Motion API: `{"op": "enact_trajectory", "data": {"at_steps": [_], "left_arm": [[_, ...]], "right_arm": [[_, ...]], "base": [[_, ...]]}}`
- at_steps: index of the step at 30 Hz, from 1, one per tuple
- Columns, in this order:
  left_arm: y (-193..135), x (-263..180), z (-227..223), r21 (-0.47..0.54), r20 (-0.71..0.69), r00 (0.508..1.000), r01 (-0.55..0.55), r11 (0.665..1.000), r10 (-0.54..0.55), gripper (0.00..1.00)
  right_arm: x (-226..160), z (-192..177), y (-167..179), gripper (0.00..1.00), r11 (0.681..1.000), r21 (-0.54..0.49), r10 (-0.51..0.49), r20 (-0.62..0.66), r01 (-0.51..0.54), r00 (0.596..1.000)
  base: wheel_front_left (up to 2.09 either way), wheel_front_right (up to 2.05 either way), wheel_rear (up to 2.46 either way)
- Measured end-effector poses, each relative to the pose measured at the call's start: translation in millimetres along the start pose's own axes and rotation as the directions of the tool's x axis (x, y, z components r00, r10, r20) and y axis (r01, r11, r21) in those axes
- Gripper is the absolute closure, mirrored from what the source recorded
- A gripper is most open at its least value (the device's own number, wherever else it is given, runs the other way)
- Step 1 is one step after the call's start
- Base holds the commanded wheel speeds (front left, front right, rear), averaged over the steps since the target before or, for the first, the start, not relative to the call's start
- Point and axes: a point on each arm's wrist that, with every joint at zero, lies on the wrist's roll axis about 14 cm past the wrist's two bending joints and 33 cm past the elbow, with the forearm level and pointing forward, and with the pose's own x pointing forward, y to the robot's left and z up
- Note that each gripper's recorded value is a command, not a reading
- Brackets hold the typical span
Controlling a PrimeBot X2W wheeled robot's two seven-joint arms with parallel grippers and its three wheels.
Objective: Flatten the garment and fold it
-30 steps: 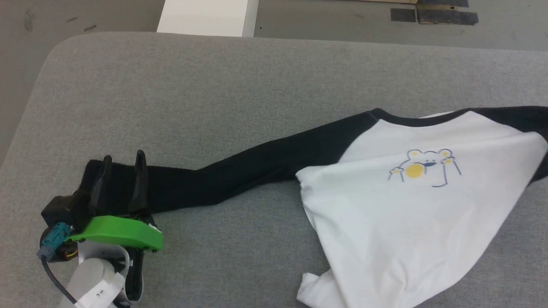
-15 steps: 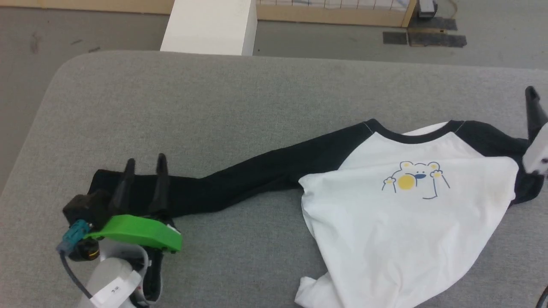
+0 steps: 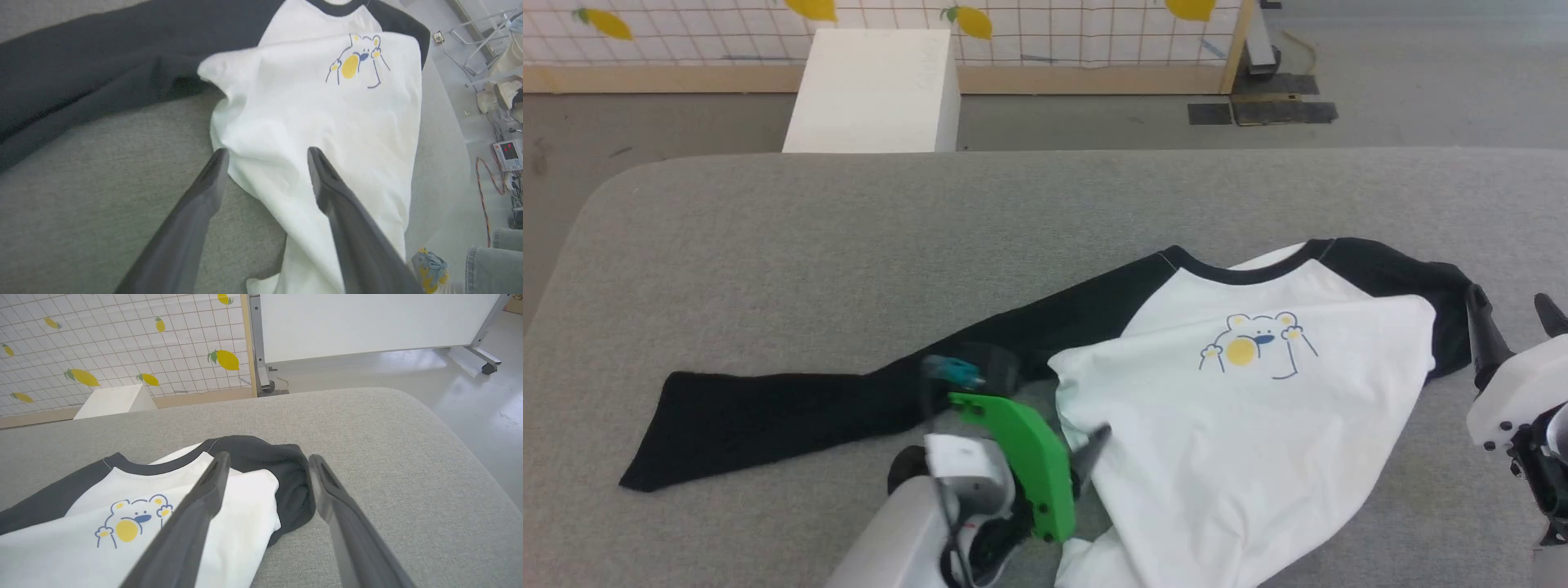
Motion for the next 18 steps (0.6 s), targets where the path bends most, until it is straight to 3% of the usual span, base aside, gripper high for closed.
{"op": "enact_trajectory", "data": {"at_steps": [6, 10, 11, 12, 18], "left_arm": [[-5, 17, -44, 0.185, -0.284, 0.956, -0.013, 0.983, 0.067, 0.00], [-5, 23, -60, 0.236, -0.371, 0.924, 0.000, 0.972, 0.091, 0.00], [-6, 24, -62, 0.239, -0.385, 0.919, 0.010, 0.971, 0.085, 0.67], [-8, 26, -64, 0.242, -0.397, 0.915, 0.023, 0.970, 0.078, 1.00], [-7, 23, -63, 0.125, -0.426, 0.905, 0.042, 0.991, 0.015, 1.00]], "right_arm": [[-9, 2, -16, 0.00, 0.999, 0.009, -0.041, 0.011, 0.041, 0.999], [-13, 0, -25, 0.00, 0.998, 0.014, -0.067, 0.009, 0.067, 0.998], [-13, -1, -28, 0.00, 0.997, 0.015, -0.073, 0.008, 0.073, 0.997], [-13, -2, -30, 0.00, 0.997, 0.016, -0.079, 0.005, 0.078, 0.997], [-11, -5, -30, 0.00, 0.996, 0.020, -0.083, 0.005, 0.083, 0.997]], "base": [[0.00, 0.00, 0.00], [0.00, 0.00, 0.00], [0.00, 0.00, 0.00], [0.00, 0.00, 0.00], [0.00, 0.00, 0.00]]}}
